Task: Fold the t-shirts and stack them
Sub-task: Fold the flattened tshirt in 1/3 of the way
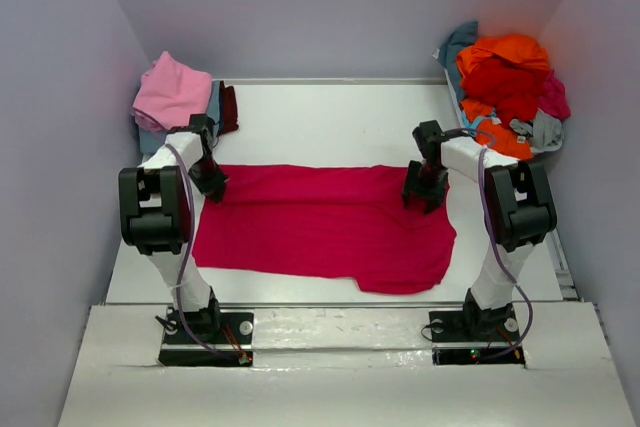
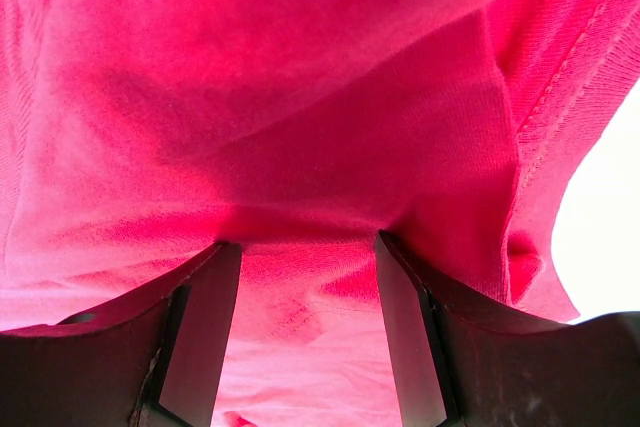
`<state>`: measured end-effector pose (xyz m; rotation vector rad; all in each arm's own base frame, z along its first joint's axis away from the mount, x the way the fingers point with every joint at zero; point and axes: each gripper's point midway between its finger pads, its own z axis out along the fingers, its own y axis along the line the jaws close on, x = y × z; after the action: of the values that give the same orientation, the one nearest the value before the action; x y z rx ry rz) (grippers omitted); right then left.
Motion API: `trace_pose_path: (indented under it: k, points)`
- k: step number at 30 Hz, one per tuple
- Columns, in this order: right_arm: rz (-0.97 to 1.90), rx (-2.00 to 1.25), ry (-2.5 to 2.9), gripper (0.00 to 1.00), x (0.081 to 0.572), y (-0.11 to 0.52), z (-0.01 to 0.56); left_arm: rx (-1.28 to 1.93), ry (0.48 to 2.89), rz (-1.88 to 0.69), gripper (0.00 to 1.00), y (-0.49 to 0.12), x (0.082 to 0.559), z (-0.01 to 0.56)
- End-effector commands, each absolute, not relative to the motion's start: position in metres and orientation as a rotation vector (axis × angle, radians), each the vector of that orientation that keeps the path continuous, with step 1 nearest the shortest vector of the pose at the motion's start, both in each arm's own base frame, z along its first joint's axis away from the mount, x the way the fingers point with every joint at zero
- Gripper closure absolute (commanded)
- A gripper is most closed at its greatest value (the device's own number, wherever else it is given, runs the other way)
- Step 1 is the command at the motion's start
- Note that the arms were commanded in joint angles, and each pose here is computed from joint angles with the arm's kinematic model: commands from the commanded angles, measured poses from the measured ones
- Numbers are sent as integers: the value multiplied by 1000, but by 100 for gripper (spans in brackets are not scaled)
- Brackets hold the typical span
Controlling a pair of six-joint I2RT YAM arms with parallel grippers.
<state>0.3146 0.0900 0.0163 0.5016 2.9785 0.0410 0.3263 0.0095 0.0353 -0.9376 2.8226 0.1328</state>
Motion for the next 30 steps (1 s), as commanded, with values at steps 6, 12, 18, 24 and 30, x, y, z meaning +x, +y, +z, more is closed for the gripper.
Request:
trace_pose_path:
  k: [6, 12, 18, 24, 30]
  points:
    - [-105, 481, 3077, 36, 291, 69, -22, -914, 2783, 166, 23, 20, 327, 52]
    - [-93, 474, 3055, 36, 295, 69, -15, -879, 2736, 207, 18, 19, 337, 69]
    - [-84, 475, 3006, 36, 305, 69, 4, -799, 2678, 230, 18, 10, 358, 91]
    - [-60, 474, 2975, 35, 316, 72, 17, -766, 2725, 254, 18, 2, 370, 75]
    - [-37, 476, 2973, 35, 320, 75, 20, -758, 2803, 299, 18, 2, 371, 41]
